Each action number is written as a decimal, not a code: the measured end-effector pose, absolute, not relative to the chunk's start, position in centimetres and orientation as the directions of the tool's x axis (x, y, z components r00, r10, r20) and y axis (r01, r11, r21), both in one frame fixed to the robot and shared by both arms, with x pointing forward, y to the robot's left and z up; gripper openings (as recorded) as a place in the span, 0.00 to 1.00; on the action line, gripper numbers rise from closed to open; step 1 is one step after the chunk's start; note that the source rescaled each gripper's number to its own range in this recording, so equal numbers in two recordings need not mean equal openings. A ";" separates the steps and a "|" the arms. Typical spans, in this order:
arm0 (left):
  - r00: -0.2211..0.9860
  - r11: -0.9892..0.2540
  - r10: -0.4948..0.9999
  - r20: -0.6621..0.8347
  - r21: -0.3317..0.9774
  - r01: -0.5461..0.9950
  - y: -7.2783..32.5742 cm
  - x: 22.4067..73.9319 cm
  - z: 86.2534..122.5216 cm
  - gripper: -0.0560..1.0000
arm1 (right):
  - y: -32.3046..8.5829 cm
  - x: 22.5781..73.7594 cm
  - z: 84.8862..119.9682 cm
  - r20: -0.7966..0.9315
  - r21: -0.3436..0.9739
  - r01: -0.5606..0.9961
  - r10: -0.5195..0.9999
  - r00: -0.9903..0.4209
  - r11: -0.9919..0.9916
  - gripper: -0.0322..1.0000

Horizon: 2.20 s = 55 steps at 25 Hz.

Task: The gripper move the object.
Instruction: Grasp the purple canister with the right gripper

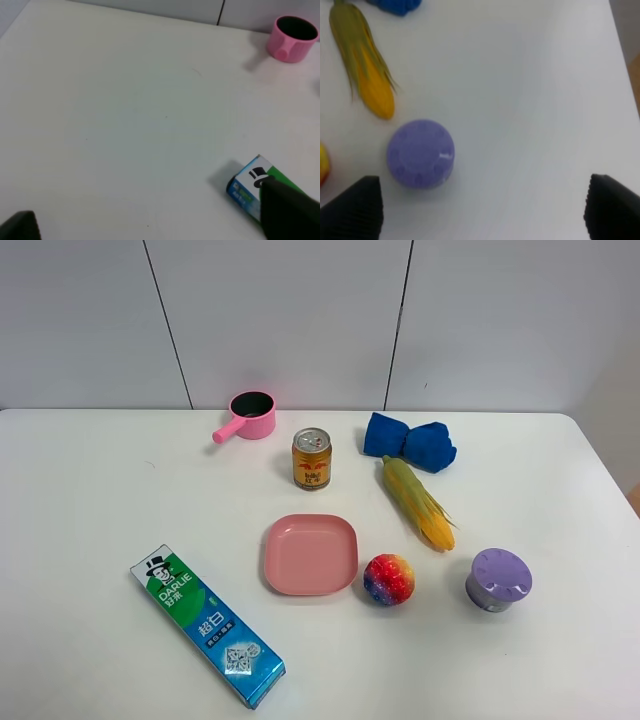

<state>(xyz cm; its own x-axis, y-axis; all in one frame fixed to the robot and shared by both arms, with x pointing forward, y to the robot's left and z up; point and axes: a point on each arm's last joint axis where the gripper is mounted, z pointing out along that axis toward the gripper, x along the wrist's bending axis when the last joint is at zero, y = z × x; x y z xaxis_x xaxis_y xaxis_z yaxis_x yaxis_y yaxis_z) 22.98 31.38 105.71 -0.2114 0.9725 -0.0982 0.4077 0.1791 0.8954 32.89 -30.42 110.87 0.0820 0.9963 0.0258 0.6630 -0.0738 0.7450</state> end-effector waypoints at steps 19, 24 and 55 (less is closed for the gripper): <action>-0.212 0.179 0.972 -0.098 0.895 0.408 31.4 23.0 105.7 1.00 | -30.0 47.2 105.3 0.155 0.347 0.936 0.988 0.012 -0.065 0.45; -0.212 0.179 0.972 -0.098 0.895 0.408 31.4 23.0 105.7 1.00 | -29.9 48.1 103.9 0.166 0.302 0.952 0.986 -0.005 -0.046 0.45; -0.211 0.179 0.972 -0.098 0.895 0.408 31.4 23.0 105.7 1.00 | -23.8 48.5 95.1 -0.053 0.111 0.973 0.979 -0.197 0.201 0.45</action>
<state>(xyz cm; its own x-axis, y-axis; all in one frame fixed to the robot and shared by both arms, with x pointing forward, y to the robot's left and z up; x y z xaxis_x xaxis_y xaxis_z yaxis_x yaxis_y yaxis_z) 22.98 31.38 105.71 -0.2114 0.9725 -0.0982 0.4077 0.1791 0.8954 48.49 -23.80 95.13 -0.1966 0.9791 -0.0525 0.9733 0.2013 0.1106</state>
